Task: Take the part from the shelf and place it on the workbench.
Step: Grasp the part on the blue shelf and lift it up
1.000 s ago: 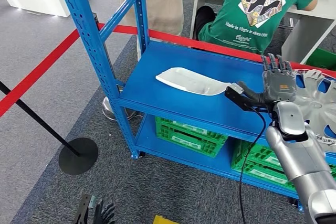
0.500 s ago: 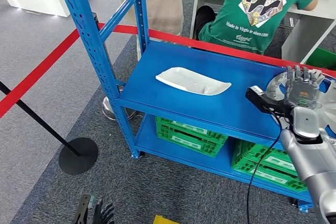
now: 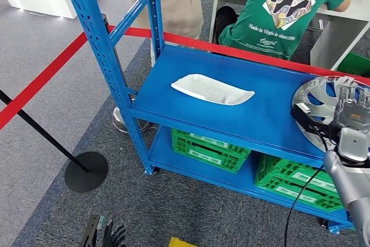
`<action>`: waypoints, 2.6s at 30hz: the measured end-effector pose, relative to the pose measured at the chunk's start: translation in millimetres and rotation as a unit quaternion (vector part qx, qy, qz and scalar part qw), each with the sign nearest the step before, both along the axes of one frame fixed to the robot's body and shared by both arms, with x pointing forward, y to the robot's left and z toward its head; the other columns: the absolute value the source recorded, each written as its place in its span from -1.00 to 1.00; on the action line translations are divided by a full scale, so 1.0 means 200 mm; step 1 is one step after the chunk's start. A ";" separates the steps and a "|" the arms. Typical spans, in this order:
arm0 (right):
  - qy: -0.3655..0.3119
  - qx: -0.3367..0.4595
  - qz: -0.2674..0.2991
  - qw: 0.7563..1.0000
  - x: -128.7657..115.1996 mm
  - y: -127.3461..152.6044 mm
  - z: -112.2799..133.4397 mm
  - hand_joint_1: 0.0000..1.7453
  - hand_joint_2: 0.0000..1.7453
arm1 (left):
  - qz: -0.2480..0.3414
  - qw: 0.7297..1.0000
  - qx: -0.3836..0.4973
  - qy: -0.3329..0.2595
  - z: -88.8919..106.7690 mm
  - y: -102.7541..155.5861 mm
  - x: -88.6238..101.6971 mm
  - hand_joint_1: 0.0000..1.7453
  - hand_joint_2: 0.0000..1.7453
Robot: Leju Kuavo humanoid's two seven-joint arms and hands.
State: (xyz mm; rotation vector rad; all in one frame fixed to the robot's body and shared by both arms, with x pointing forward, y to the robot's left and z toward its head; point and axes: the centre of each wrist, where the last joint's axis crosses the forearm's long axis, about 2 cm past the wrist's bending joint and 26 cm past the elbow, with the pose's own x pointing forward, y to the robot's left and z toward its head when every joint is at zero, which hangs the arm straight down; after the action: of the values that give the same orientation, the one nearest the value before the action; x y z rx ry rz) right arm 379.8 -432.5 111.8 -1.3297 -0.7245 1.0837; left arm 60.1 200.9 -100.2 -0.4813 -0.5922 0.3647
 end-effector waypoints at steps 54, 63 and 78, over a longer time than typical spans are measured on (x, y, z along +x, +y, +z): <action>-0.017 0.273 0.154 0.949 0.06 0.61 -0.05 -1.00 1.00 | -0.001 1.000 -0.003 -0.007 0.00 -0.01 -0.01 -1.00 -1.00; 0.025 0.232 0.145 0.962 0.05 0.58 -0.10 -1.00 1.00 | -0.001 1.000 -0.002 -0.006 0.00 -0.01 -0.01 -1.00 -1.00; 0.079 0.126 0.000 0.989 0.00 0.35 -0.15 -1.00 1.00 | -0.005 1.000 0.001 0.000 0.00 -0.01 0.00 -1.00 -1.00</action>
State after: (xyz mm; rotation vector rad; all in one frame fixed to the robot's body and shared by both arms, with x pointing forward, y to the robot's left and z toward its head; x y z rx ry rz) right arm 380.0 -363.1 81.6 -1.0172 -0.7159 1.0469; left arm 60.2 198.6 -99.8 -0.4822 -0.5893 0.3552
